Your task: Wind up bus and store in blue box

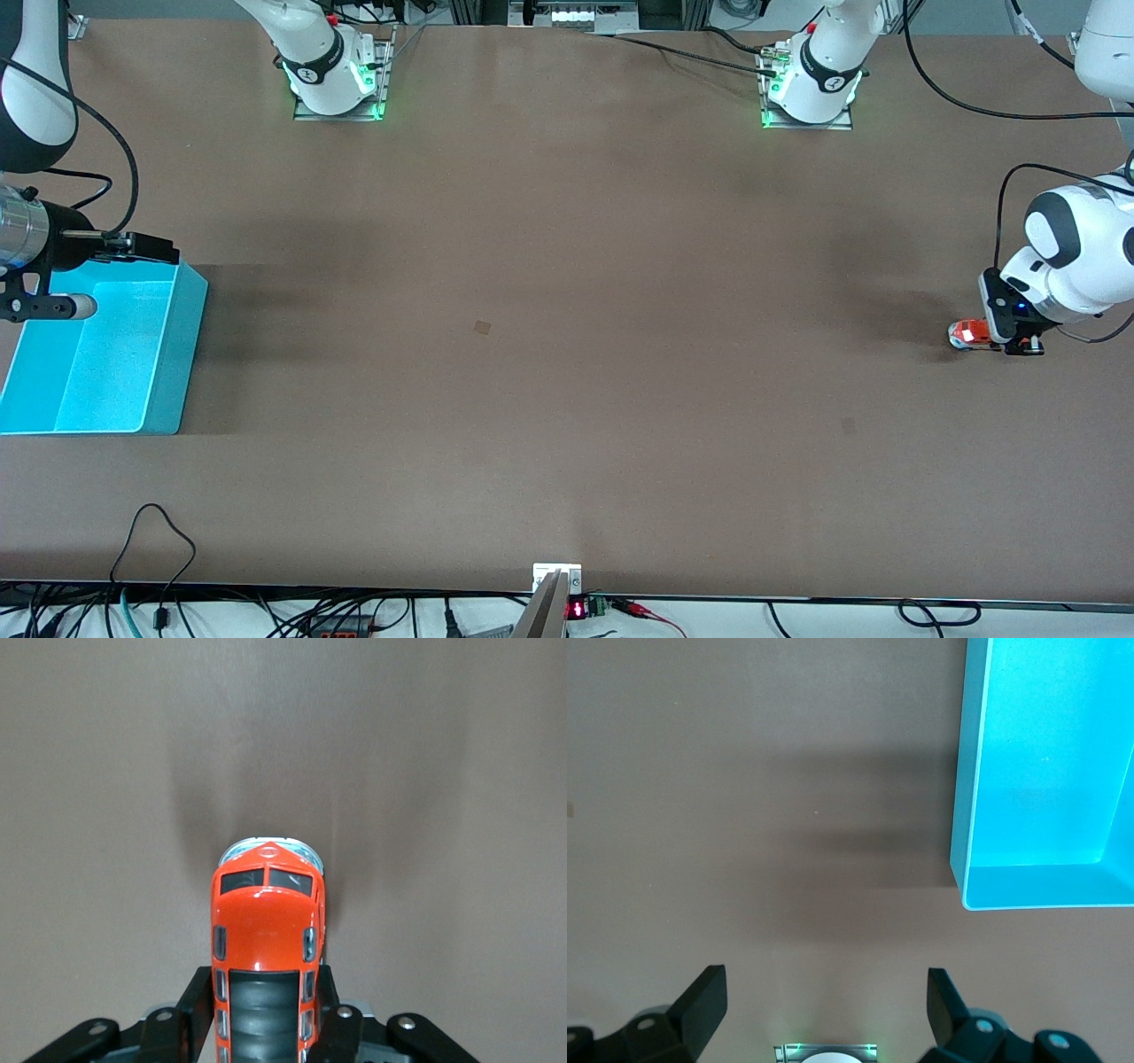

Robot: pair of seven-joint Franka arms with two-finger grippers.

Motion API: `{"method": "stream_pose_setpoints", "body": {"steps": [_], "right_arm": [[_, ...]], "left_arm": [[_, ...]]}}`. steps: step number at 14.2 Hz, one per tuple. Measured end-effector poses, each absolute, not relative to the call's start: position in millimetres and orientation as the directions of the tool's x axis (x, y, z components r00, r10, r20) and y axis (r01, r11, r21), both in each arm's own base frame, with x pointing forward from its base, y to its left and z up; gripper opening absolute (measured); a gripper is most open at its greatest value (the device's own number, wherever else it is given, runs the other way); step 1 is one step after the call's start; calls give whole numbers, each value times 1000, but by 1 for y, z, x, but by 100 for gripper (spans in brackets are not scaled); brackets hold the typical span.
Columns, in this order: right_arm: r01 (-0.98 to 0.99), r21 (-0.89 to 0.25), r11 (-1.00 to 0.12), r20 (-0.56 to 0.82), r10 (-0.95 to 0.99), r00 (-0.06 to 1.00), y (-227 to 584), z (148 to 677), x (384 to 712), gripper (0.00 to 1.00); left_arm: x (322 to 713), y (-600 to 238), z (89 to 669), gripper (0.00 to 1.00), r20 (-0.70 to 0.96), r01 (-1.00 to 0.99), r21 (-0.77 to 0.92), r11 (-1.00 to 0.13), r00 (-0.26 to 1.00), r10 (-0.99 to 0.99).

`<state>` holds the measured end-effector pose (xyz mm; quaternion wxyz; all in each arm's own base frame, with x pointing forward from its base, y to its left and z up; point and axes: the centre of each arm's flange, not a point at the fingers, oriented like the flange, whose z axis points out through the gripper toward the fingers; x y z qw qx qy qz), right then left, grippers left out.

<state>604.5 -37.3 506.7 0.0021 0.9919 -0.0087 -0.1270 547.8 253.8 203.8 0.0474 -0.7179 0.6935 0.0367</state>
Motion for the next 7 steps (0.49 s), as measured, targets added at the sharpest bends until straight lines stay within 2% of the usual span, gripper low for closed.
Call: {"method": "stream_pose_setpoints", "body": {"steps": [5,6,7], "right_arm": [[-17,6,-1000,-252,-18,968,-37,507,604,100],[-17,6,-1000,-252,-18,968,-37,507,604,100],[-17,6,-1000,-252,-18,968,-37,507,604,100]], "left_arm": [[547,261,203,50,-119,-999,-18,-40,42,-992],[546,261,201,54,-117,-999,-13,-41,42,-992],[544,261,194,64,-112,-999,-1,-43,42,-993]]}}
